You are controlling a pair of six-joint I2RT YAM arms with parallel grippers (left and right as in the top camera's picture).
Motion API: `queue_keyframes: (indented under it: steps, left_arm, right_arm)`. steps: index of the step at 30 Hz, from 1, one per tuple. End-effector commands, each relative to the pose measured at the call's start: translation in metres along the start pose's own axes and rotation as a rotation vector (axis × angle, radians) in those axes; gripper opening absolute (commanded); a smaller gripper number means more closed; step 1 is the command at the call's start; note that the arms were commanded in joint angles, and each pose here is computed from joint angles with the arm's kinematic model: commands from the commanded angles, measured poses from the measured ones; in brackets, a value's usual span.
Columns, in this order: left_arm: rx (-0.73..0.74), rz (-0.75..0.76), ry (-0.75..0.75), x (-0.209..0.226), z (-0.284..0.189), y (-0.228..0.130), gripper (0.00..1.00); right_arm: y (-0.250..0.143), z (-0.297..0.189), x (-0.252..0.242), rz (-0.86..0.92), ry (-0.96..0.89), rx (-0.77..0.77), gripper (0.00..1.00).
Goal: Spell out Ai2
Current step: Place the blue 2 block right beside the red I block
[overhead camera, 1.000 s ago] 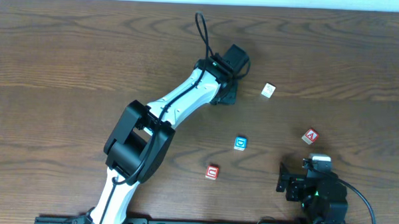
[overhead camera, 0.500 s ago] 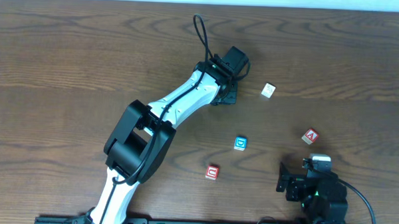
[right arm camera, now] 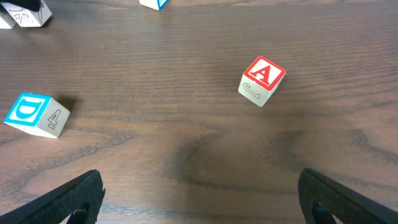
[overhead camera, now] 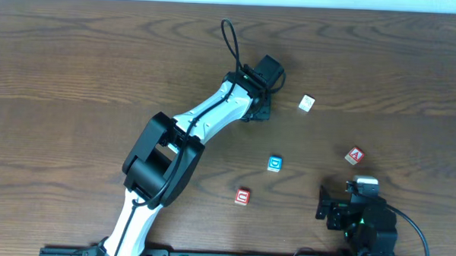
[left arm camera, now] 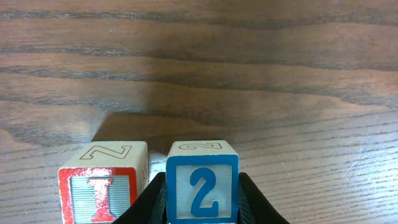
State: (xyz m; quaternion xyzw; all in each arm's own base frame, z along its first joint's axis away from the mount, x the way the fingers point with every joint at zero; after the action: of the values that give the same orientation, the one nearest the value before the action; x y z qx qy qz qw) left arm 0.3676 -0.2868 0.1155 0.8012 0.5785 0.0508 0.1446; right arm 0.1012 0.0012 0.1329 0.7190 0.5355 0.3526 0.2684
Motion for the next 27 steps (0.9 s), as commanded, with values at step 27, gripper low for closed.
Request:
queue_keyframes:
  steps: [27]
  left_arm:
    - [0.021,0.003,0.026,0.0012,0.0071,-0.0039,0.36]
  right_arm:
    - [-0.0029,0.002,-0.0013,-0.008,-0.005,0.009,0.99]
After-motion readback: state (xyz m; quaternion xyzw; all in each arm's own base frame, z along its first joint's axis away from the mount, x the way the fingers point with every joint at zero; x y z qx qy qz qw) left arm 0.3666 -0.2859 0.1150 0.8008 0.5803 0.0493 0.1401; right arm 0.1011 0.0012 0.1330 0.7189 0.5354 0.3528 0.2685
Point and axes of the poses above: each gripper's point midway between its finger pads, its own z axis out along the fingers, its own x axis along the line the jaws close on, y = z × x, the point moved 10 cm from there along -z, back along the fingers, and after that the axes turned 14 degrees about z, right-handed, at the moved point
